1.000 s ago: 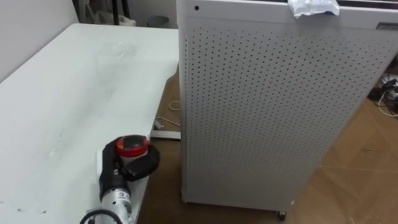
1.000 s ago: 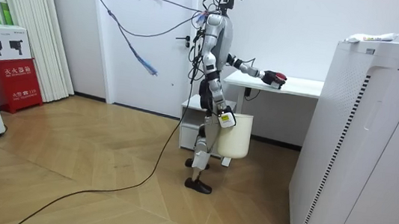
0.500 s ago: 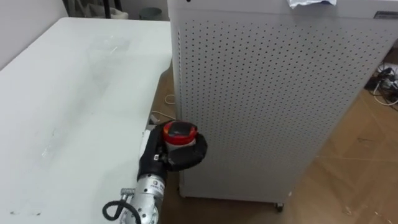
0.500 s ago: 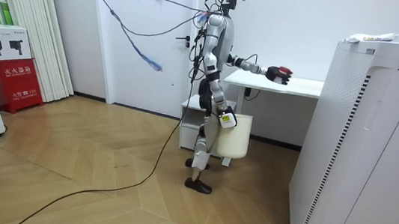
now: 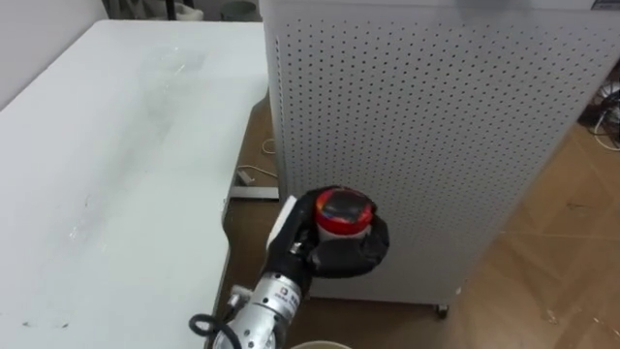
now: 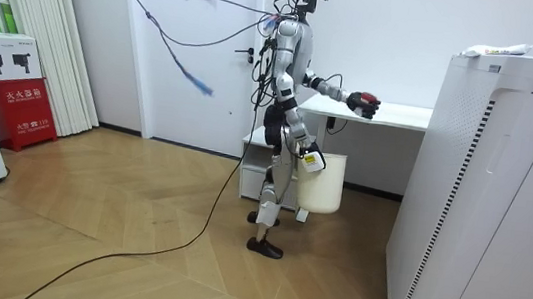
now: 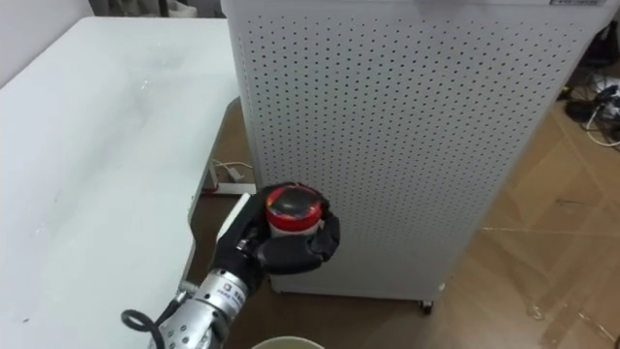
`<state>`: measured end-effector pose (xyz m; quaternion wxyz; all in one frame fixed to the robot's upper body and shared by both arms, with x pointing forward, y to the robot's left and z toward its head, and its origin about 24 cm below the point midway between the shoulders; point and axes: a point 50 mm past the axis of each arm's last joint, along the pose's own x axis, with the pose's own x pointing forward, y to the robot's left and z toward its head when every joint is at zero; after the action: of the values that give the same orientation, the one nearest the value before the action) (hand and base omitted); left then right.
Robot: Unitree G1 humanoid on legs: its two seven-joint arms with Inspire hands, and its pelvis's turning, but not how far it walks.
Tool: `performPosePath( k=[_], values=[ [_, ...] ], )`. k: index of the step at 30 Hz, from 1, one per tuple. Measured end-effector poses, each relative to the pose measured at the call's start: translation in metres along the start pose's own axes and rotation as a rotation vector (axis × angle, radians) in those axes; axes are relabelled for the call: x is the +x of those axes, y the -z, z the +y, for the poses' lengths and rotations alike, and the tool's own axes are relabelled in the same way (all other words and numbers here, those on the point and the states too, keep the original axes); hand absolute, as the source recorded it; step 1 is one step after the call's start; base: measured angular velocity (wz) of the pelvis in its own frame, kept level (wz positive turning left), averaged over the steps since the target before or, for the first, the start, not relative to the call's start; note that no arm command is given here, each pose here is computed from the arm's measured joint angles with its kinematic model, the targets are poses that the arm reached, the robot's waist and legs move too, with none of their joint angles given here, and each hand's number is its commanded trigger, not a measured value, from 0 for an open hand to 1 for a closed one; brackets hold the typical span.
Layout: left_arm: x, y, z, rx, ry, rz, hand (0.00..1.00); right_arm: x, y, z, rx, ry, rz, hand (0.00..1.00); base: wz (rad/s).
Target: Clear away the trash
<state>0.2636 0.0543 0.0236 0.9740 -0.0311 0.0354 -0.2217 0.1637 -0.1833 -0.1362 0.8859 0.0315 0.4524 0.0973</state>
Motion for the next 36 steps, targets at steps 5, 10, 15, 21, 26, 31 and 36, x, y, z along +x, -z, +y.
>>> performPosePath(
  k=[5, 10, 15, 21, 26, 31, 36],
  values=[
    [-0.011, 0.034, -0.002, 0.025, 0.046, 0.141, 1.00, 0.001, -0.007, -0.001, -0.001, 0.003, -0.018, 1.00, 0.00],
    [-0.021, 0.063, 0.003, 0.049, 0.054, 0.268, 1.00, 0.005, -0.021, -0.001, -0.014, 0.004, -0.046, 1.00, -0.05],
    [-0.031, 0.083, 0.008, 0.063, 0.057, 0.366, 1.00, 0.008, -0.040, -0.002, -0.034, 0.016, -0.100, 1.00, -0.11],
    [-0.036, 0.090, 0.007, 0.073, 0.090, 0.397, 0.63, 0.007, -0.040, -0.004, -0.041, 0.025, -0.109, 1.00, -0.06],
    [-0.043, 0.101, 0.010, 0.077, 0.078, 0.453, 0.00, 0.006, -0.037, -0.009, -0.028, 0.049, -0.101, 1.00, -0.02],
    [-0.046, 0.106, 0.011, 0.093, 0.084, 0.475, 0.00, 0.005, -0.027, -0.013, -0.021, 0.076, -0.065, 1.00, -0.03],
    [-0.046, 0.106, 0.009, 0.110, 0.108, 0.475, 0.00, 0.005, -0.024, -0.014, -0.020, 0.080, -0.050, 1.00, -0.01]
  ],
)
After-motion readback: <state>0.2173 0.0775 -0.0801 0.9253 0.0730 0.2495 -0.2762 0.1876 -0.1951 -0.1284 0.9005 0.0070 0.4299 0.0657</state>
